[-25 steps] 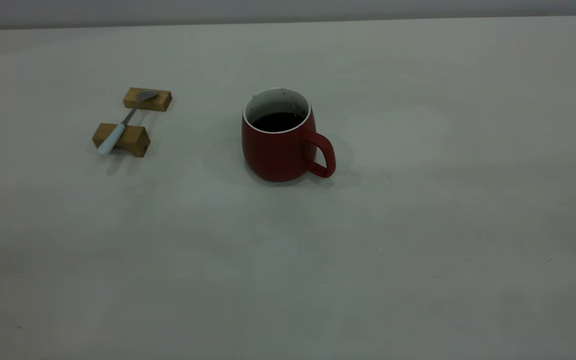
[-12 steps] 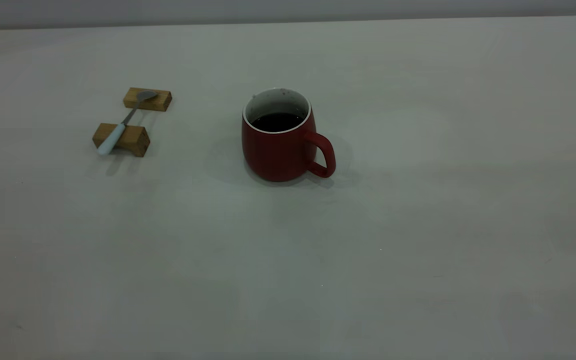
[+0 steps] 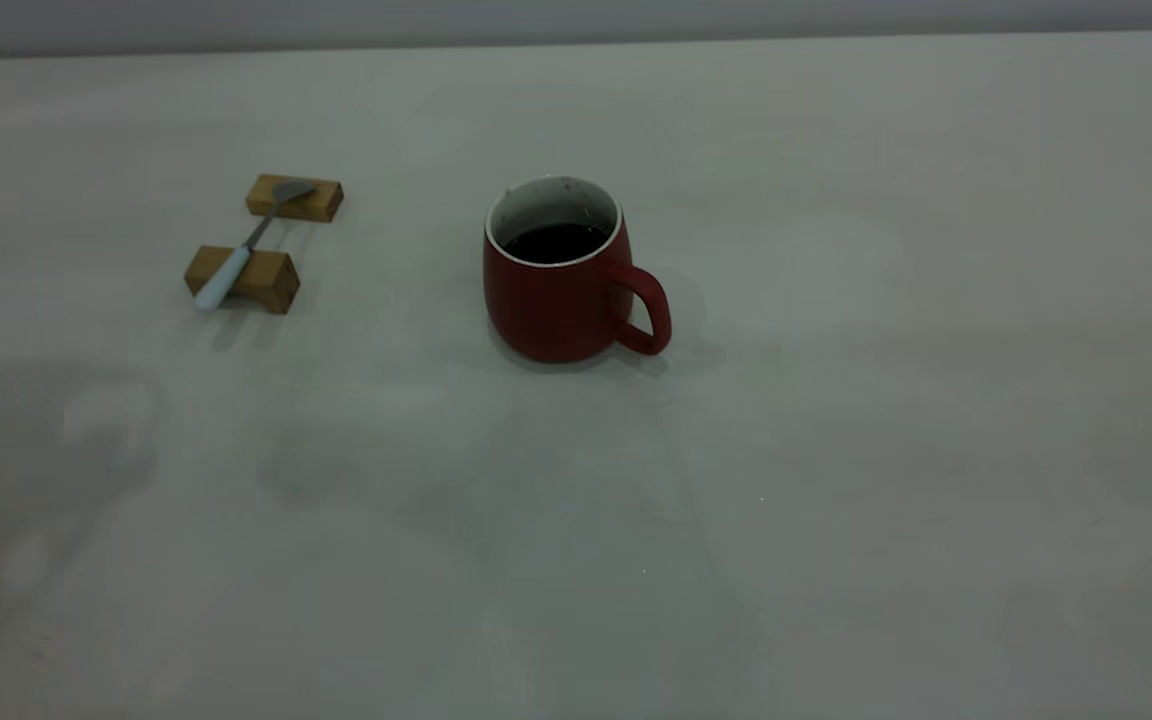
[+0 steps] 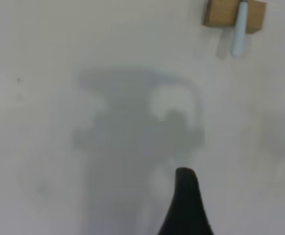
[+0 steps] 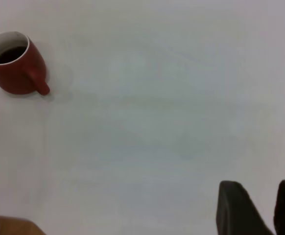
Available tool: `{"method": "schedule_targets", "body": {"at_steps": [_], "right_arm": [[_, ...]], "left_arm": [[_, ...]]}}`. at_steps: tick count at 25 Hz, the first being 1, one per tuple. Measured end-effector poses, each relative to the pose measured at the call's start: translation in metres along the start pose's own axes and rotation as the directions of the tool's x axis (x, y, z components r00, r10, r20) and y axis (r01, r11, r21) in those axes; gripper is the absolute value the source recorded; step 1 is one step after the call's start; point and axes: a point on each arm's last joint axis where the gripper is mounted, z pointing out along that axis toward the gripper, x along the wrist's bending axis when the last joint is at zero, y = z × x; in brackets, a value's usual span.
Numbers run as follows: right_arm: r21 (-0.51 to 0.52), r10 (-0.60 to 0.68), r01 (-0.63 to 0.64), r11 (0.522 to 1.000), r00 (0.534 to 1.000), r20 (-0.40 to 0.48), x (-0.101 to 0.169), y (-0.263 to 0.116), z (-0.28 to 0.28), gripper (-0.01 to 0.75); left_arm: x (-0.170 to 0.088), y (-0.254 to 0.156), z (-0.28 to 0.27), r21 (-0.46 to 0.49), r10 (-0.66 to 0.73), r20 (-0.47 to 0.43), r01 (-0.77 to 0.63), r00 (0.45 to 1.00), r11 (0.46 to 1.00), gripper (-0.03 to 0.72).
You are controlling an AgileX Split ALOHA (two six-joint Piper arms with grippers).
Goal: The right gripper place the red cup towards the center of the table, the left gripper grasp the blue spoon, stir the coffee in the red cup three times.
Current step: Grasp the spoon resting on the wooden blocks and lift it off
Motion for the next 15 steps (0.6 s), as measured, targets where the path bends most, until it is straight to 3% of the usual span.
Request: {"method": "schedule_targets", "body": {"at_steps": [7, 15], "right_arm": [[0.000, 0.000, 0.000, 1.000, 1.000, 0.000, 0.000, 0.000, 0.000, 0.230], [0.000, 0.000, 0.000, 1.000, 1.000, 0.000, 0.000, 0.000, 0.000, 0.230]], "left_arm": [[-0.019, 0.039, 0.093, 0.138, 0.034, 0.014, -0.035, 0.999, 0.990, 0.666], [-0.040, 0.049, 0.162, 0.209, 0.080, 0.027, -0.083, 0.996, 0.974, 0.651]]}}
